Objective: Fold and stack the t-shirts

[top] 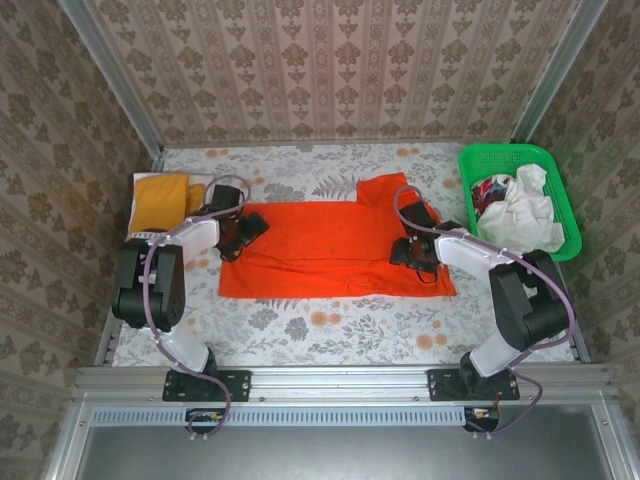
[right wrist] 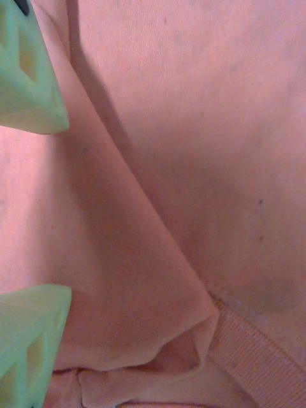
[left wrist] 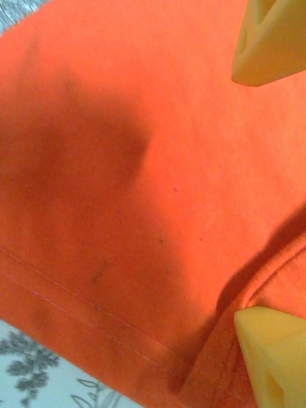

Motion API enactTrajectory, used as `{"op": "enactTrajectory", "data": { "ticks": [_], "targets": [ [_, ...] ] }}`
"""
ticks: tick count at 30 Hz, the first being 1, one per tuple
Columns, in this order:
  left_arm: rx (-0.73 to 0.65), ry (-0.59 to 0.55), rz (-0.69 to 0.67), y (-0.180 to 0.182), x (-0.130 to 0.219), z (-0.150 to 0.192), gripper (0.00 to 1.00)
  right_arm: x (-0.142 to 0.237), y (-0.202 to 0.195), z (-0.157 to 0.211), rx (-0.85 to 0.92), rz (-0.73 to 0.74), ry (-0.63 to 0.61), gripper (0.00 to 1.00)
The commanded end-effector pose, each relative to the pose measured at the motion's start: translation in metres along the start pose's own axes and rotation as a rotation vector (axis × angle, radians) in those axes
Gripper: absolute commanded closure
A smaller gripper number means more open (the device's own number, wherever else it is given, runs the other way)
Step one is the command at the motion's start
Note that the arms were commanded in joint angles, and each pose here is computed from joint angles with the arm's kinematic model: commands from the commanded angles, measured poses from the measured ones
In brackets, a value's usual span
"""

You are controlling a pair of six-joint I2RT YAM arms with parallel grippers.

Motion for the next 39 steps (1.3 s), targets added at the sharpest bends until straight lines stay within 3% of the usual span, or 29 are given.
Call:
{"op": "enactTrajectory", "data": {
  "ticks": [1, 10, 16, 24, 27, 32, 39],
  "targets": [
    [-0.019, 0.005, 0.009, 0.008, 0.004, 0.01, 0.07, -0.006, -0.006, 0.008, -0.018, 0.005, 0.043, 0.36],
    [-0.005, 0.021, -0.036, 0.049, 0.001, 0.042, 0.0, -0.002, -0.036, 0.046, -0.065, 0.043, 0.116, 0.35],
    [-0.012, -0.002, -0.016, 0.051, 0.017, 0.051, 0.0, 0.016, -0.04, 0.056, -0.101, -0.011, 0.105, 0.36],
    [-0.108, -0.193, -0.049, 0.013, 0.056, -0.02, 0.0, 0.047, 0.012, -0.01, -0.024, -0.141, -0.052, 0.36],
    [-0.094, -0.212, -0.098, 0.009, 0.058, -0.048, 0.01, 0.054, 0.033, -0.029, -0.015, -0.185, -0.067, 0.36],
    [-0.053, -0.214, -0.161, 0.005, 0.047, -0.08, 0.18, 0.057, 0.051, -0.049, -0.02, -0.22, -0.092, 0.36],
    [-0.009, -0.156, -0.225, 0.007, 0.006, -0.11, 0.41, 0.054, 0.059, -0.061, -0.009, -0.22, -0.1, 0.36]
  ]
}}
Point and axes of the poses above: each hand's point on the last joint's axis, 136 mm out from that joint toward the fingers, its own x axis back along the fingers, its own y axis along the line the jaws close on, z = x × y, the point moved 5 cm from there along x, back along the fingers, and after that the axes turned 8 degrees about -x, right-handed, at the moved point
